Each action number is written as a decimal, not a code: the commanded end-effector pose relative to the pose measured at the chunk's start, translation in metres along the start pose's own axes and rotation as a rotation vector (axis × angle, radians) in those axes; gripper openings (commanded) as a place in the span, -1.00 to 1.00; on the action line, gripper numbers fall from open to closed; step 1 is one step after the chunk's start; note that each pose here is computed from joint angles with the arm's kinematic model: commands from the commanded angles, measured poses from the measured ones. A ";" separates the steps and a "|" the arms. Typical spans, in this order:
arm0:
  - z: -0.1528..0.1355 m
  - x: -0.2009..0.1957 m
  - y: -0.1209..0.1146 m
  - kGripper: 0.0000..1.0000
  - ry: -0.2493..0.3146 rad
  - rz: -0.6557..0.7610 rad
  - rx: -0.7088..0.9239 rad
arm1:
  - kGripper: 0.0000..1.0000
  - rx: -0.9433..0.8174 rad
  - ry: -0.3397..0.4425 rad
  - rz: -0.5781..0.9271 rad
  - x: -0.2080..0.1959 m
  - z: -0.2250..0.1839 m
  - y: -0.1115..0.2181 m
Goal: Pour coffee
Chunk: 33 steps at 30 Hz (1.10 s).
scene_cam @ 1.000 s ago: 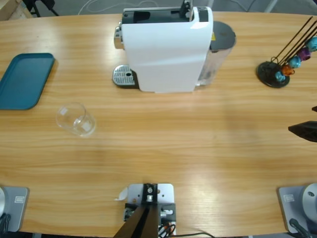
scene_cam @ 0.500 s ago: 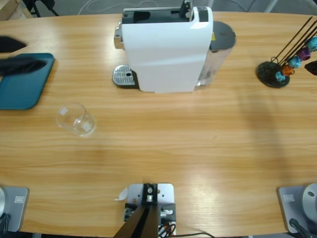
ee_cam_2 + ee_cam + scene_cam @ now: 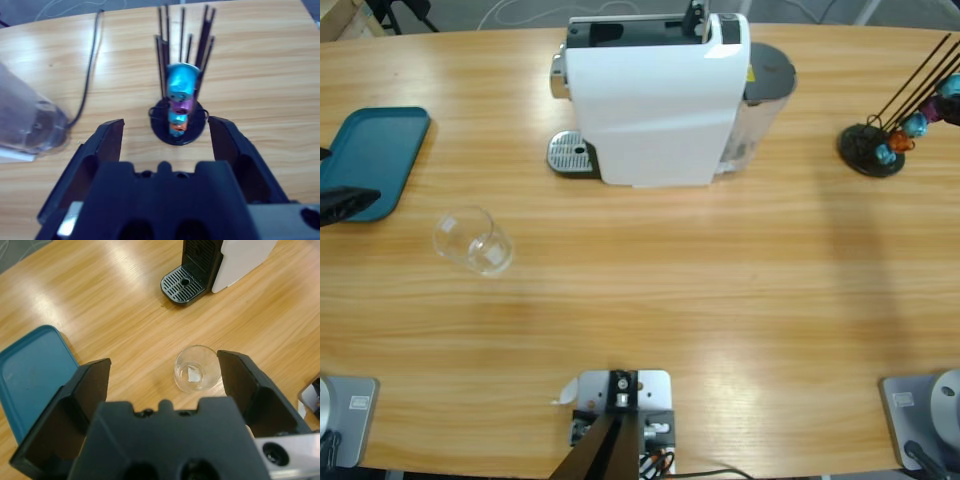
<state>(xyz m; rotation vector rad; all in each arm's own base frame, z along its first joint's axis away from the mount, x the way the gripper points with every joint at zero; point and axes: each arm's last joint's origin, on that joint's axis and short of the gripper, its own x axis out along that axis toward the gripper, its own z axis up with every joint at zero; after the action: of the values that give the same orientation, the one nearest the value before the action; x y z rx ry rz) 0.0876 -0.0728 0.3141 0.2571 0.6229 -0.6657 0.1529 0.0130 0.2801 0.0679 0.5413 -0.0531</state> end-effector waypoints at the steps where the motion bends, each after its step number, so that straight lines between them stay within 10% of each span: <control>1: -0.013 0.002 0.000 0.84 0.035 0.008 -0.028 | 0.35 -0.037 0.054 -0.028 0.017 -0.011 -0.007; 33: -0.001 0.013 -0.001 0.84 0.053 -0.002 -0.042 | -0.32 -0.021 0.025 -0.021 0.047 -0.006 -0.015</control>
<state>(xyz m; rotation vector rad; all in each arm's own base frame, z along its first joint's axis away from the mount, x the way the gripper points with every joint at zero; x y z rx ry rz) 0.0922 -0.0767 0.3112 0.2325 0.6603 -0.6513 0.1879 -0.0017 0.2605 0.0639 0.5229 -0.0766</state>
